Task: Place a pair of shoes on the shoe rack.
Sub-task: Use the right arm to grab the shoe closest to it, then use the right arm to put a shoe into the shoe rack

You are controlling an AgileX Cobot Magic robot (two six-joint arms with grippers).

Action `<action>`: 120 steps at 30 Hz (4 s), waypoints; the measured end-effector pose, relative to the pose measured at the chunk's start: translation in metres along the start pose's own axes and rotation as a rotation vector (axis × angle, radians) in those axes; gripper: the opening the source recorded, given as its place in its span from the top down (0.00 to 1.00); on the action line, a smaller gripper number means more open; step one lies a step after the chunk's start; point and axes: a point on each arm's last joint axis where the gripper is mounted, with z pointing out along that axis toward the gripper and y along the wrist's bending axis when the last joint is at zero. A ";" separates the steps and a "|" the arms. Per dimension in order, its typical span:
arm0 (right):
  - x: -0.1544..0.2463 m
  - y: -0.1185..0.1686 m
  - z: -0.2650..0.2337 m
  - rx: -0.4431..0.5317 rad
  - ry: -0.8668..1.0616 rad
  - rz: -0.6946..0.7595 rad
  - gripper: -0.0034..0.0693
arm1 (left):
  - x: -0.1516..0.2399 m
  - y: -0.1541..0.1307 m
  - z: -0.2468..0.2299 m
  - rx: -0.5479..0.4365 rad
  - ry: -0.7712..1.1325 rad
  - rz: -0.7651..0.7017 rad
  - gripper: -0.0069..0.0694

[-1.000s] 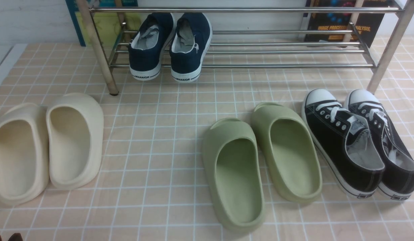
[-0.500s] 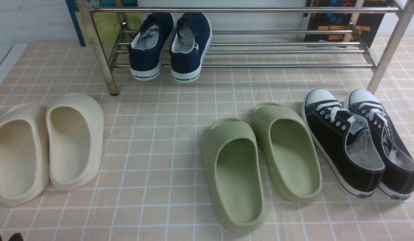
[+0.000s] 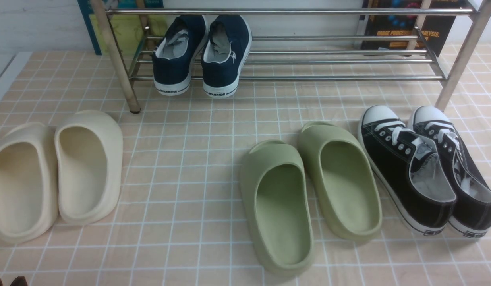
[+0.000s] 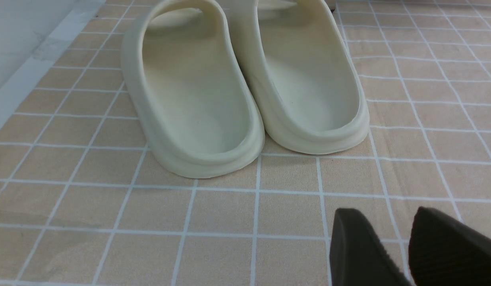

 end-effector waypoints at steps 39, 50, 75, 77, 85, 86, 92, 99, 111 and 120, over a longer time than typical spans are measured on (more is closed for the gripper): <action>-0.073 0.156 0.124 0.414 1.068 -1.056 0.97 | 0.000 0.000 0.000 0.000 0.000 0.001 0.60; -0.048 0.133 0.186 0.523 1.183 -1.080 0.78 | 0.000 0.000 0.000 0.000 0.000 0.001 0.60; -0.013 0.061 0.279 0.661 1.160 -1.091 0.95 | 0.000 0.000 0.000 0.000 -0.001 0.001 0.60; -0.023 0.079 0.278 0.657 1.146 -1.094 0.95 | 0.000 0.000 0.000 0.000 -0.001 0.001 0.60; -0.052 0.141 0.292 0.528 0.999 -1.179 0.95 | 0.000 0.000 0.000 0.000 -0.001 0.001 0.60; -0.053 0.143 0.295 0.525 0.992 -1.181 0.95 | 0.000 0.000 0.000 0.000 -0.001 0.001 0.60; -0.053 0.146 0.330 0.523 0.960 -1.206 0.95 | 0.000 0.000 0.000 0.000 -0.001 0.002 0.60; -0.044 0.138 0.378 0.513 0.936 -1.212 0.95 | 0.000 0.000 0.000 0.000 -0.001 0.002 0.60; -0.058 0.138 0.432 0.483 0.764 -1.152 0.95 | 0.000 0.000 0.000 -0.002 -0.001 0.006 0.60; -0.065 0.133 0.442 0.452 0.683 -1.140 0.92 | 0.000 0.000 0.000 -0.003 -0.001 0.010 0.60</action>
